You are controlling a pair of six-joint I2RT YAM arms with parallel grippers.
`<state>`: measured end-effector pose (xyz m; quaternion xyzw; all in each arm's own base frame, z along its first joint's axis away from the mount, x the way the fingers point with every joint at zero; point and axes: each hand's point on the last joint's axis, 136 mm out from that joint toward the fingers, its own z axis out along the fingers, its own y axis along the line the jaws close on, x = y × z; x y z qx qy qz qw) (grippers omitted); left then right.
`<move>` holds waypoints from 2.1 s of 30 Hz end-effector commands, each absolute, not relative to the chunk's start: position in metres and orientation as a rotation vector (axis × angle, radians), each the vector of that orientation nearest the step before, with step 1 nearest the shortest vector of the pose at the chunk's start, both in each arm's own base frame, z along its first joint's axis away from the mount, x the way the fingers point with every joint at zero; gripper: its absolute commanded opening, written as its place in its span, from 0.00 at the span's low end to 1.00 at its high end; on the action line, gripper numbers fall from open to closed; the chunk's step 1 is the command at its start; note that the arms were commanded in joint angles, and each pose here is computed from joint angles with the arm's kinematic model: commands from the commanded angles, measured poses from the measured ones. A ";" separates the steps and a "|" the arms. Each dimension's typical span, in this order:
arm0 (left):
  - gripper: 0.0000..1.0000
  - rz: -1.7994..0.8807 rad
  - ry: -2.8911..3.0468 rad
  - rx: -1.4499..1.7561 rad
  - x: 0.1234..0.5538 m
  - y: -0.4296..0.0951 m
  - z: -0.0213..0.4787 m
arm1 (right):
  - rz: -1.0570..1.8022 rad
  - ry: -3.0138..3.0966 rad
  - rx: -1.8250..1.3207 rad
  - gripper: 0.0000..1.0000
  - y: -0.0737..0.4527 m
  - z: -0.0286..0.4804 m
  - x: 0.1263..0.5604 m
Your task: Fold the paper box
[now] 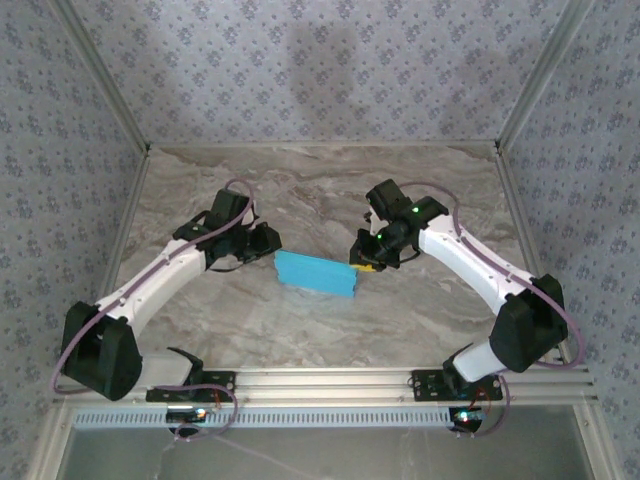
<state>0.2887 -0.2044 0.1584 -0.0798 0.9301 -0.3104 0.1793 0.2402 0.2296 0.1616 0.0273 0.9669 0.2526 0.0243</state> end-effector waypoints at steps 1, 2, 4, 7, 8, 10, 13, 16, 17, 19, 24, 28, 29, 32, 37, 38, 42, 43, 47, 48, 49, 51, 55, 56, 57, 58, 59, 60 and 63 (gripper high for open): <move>0.16 -0.782 2.698 -0.217 0.274 -0.192 0.139 | 0.671 3.062 0.068 0.20 0.219 0.145 0.231; 0.15 -0.781 2.701 -0.219 0.272 -0.191 0.137 | 0.667 3.061 0.062 0.20 0.219 0.145 0.231; 0.15 -0.779 2.708 -0.228 0.270 -0.190 0.132 | 0.665 3.065 0.056 0.20 0.220 0.144 0.231; 0.14 -0.779 2.710 -0.236 0.267 -0.189 0.128 | 0.663 3.069 0.046 0.20 0.220 0.142 0.230; 0.14 -0.778 2.712 -0.236 0.267 -0.188 0.127 | 0.660 3.070 0.043 0.20 0.221 0.141 0.231; 0.13 -0.772 2.714 -0.237 0.265 -0.187 0.125 | 0.651 3.074 0.040 0.20 0.220 0.140 0.230; 0.12 -0.765 2.719 -0.246 0.263 -0.185 0.121 | 0.636 3.078 0.026 0.19 0.220 0.139 0.229; 0.11 -0.761 2.724 -0.255 0.259 -0.183 0.117 | 0.621 3.081 0.019 0.19 0.219 0.137 0.227; 0.11 -0.759 2.724 -0.260 0.257 -0.182 0.115 | 0.615 3.082 0.013 0.19 0.219 0.136 0.226; 0.10 -0.759 2.728 -0.268 0.254 -0.181 0.110 | 0.587 3.086 0.008 0.19 0.217 0.133 0.225; 0.10 -0.759 2.747 -0.271 0.249 -0.181 0.101 | 0.533 3.104 0.012 0.22 0.211 0.124 0.222; 0.09 -0.746 2.753 -0.272 0.248 -0.180 0.096 | 0.482 3.141 0.013 0.24 0.205 0.110 0.213; 0.09 -0.743 2.754 -0.274 0.247 -0.180 0.095 | 0.479 3.141 0.011 0.24 0.204 0.109 0.213; 0.09 -0.731 2.763 -0.277 0.245 -0.178 0.091 | 0.471 3.154 0.017 0.24 0.204 0.102 0.209; 0.07 -0.682 2.771 -0.272 0.241 -0.171 0.087 | 0.443 3.176 0.017 0.24 0.200 0.097 0.205; 0.07 -0.671 2.770 -0.271 0.240 -0.169 0.087 | 0.442 3.173 0.013 0.24 0.199 0.098 0.205; 0.11 -0.659 2.753 -0.241 0.238 -0.166 0.096 | 0.443 3.148 0.007 0.26 0.201 0.108 0.210; 0.13 -0.649 2.748 -0.229 0.238 -0.164 0.099 | 0.444 3.146 0.007 0.26 0.201 0.110 0.211; 0.23 -0.621 2.757 -0.204 0.236 -0.161 0.099 | 0.445 3.151 0.006 0.27 0.202 0.115 0.211; 0.24 -0.621 2.768 -0.204 0.234 -0.161 0.096 | 0.444 3.155 -0.035 0.28 0.201 0.115 0.209; 0.24 -0.623 2.781 -0.205 0.232 -0.161 0.093 | 0.439 3.159 -0.043 0.28 0.201 0.115 0.208; 0.24 -0.628 2.797 -0.215 0.228 -0.161 0.087 | 0.424 3.165 -0.043 0.29 0.198 0.114 0.207; 0.20 -0.628 2.796 -0.232 0.226 -0.159 0.081 | 0.419 3.159 -0.041 0.31 0.197 0.114 0.209; 0.19 -0.626 2.796 -0.240 0.226 -0.159 0.079 | 0.422 3.156 -0.036 0.31 0.197 0.114 0.210; 0.18 -0.623 2.797 -0.248 0.225 -0.158 0.077 | 0.425 3.151 -0.035 0.31 0.198 0.115 0.211; 0.16 -0.614 2.797 -0.257 0.225 -0.157 0.074 | 0.424 3.152 -0.029 0.31 0.197 0.112 0.211; 0.15 -0.605 2.800 -0.265 0.225 -0.155 0.072 | 0.425 3.151 -0.024 0.31 0.197 0.111 0.211; 0.15 -0.597 2.801 -0.272 0.224 -0.154 0.070 | 0.426 3.150 -0.016 0.31 0.196 0.108 0.210; 0.12 -0.585 2.798 -0.293 0.224 -0.152 0.067 | 0.474 3.151 0.012 0.32 0.196 0.099 0.207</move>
